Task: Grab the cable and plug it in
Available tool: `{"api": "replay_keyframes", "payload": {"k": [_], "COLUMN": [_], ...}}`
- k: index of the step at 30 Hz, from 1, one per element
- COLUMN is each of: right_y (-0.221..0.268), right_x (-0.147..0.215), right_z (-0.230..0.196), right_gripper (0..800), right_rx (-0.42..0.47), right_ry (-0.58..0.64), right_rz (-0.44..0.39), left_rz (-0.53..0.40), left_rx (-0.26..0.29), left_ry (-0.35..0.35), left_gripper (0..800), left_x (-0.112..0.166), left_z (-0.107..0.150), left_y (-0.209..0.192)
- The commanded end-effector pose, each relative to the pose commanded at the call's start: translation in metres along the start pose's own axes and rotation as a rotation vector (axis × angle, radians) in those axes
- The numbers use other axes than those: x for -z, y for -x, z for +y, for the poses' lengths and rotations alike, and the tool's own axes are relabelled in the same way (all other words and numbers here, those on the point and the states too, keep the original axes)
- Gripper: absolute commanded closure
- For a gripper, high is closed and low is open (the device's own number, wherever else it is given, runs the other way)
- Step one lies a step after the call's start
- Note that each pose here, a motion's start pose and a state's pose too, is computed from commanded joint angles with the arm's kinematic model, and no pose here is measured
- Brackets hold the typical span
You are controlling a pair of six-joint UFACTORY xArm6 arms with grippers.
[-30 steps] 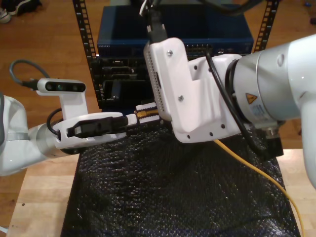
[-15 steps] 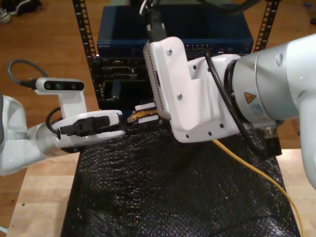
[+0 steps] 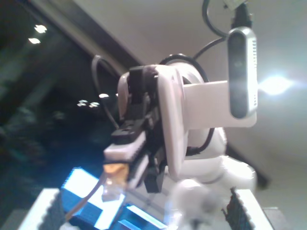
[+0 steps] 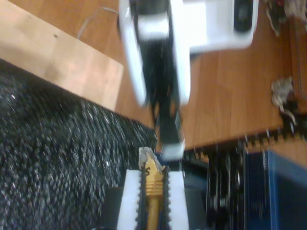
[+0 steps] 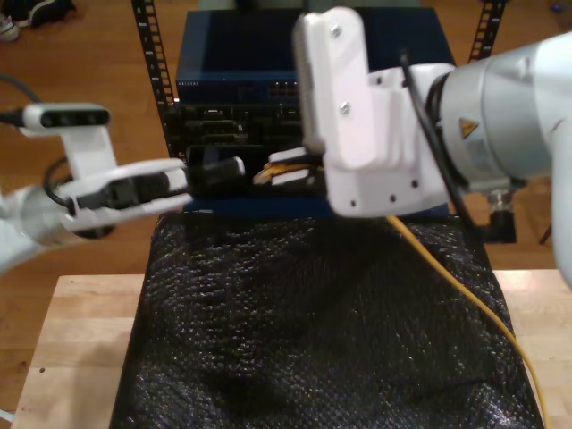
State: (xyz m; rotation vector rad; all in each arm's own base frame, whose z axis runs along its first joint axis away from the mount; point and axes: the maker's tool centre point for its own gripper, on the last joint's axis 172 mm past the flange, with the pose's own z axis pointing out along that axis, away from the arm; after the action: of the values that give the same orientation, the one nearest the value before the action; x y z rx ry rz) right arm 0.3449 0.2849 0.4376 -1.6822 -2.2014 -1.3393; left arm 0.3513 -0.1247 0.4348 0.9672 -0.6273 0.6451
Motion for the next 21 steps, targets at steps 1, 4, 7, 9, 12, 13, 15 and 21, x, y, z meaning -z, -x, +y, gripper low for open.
{"api": "replay_keyframes", "payload": {"k": [1,4,7,9,12,13,15,21], "right_y": [0.004,0.026,0.059,0.082,0.115,0.125,0.145,0.184], "right_x": [0.001,0.005,0.007,0.009,0.013,0.015,0.019,0.028], "right_z": [0.0,0.0,-0.003,-0.006,-0.013,-0.015,-0.021,-0.036], "right_gripper": [799,800,800,800,800,800,800,800], "right_rx": [-0.02,-0.077,-0.162,-0.232,-0.315,-0.337,-0.386,-0.498], "right_ry": [-0.007,-0.03,-0.058,-0.079,-0.113,-0.124,-0.146,-0.209], "right_rz": [-0.007,-0.041,-0.091,-0.126,-0.171,-0.185,-0.209,-0.252], "left_rz": [-0.004,-0.023,-0.072,-0.132,-0.225,-0.255,-0.323,-0.529], "left_rx": [-0.013,-0.048,-0.056,-0.055,-0.057,-0.06,-0.063,-0.07], "left_ry": [-0.026,-0.104,-0.182,-0.225,-0.274,-0.292,-0.332,-0.435], "left_gripper": [6,5,3,3,3,3,3,2], "left_x": [0.004,0.013,0.024,0.028,0.035,0.038,0.045,0.073], "left_z": [-0.003,-0.013,-0.023,-0.028,-0.03,-0.031,-0.034,-0.033], "left_y": [-0.004,-0.012,-0.011,-0.005,0.002,0.003,0.008,0.021]}}
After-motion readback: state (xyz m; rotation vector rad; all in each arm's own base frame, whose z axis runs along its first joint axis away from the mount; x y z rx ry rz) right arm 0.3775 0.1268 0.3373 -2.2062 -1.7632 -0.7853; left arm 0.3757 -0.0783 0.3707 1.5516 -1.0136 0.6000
